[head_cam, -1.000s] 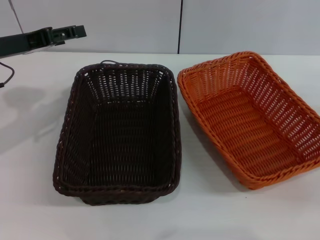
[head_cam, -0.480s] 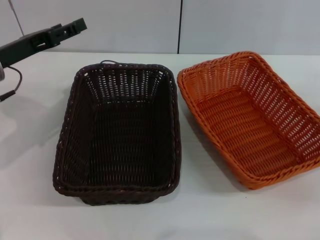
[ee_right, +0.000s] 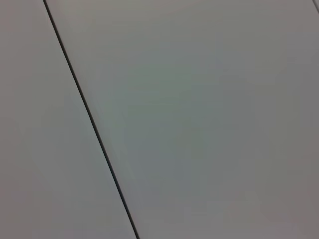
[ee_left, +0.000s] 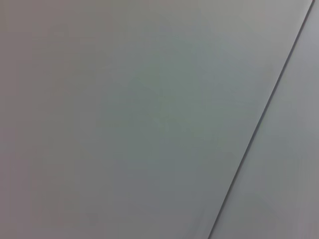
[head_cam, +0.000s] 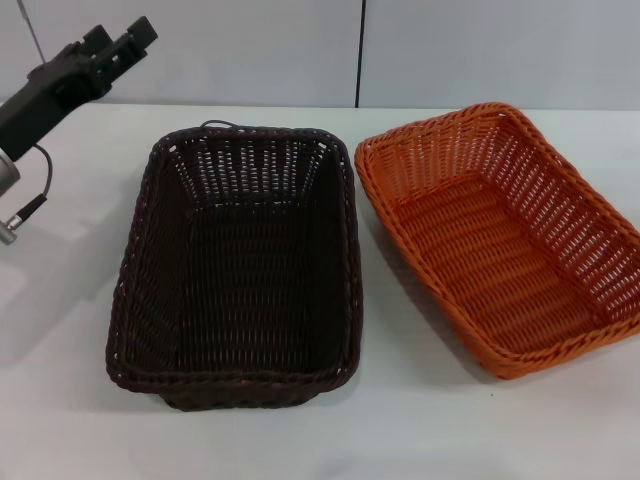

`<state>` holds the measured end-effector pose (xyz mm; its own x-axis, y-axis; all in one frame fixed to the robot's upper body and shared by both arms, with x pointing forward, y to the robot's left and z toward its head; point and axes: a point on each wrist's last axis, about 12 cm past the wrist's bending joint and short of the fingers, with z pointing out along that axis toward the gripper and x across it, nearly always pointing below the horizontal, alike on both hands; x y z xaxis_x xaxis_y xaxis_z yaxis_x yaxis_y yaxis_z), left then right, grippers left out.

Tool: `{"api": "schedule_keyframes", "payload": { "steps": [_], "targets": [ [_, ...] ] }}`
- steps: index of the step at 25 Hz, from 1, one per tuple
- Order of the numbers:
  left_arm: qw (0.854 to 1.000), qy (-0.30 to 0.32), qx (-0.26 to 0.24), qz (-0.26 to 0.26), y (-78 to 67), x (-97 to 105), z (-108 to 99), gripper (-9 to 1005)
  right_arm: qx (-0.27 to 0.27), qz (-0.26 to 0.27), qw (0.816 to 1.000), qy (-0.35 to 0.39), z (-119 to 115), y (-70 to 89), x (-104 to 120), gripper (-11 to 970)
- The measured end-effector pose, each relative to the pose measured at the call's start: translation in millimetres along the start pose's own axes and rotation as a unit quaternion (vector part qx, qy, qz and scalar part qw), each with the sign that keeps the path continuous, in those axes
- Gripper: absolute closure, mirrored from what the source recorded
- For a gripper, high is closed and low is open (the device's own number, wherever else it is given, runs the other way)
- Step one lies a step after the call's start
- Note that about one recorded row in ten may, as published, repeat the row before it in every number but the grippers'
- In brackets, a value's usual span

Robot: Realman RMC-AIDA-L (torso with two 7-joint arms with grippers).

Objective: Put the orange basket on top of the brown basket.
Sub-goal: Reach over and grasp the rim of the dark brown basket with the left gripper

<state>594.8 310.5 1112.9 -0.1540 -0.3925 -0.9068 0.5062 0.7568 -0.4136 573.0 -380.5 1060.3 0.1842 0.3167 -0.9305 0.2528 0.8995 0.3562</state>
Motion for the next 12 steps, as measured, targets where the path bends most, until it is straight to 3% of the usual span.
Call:
{"api": "schedule_keyframes", "payload": {
  "steps": [12],
  "targets": [
    [1.0,-0.015,-0.02,-0.001,2.7,10.5,-4.3,160,-0.004,0.006,1.0,0.004,0.7,4.6,2.5,228]
  ]
}}
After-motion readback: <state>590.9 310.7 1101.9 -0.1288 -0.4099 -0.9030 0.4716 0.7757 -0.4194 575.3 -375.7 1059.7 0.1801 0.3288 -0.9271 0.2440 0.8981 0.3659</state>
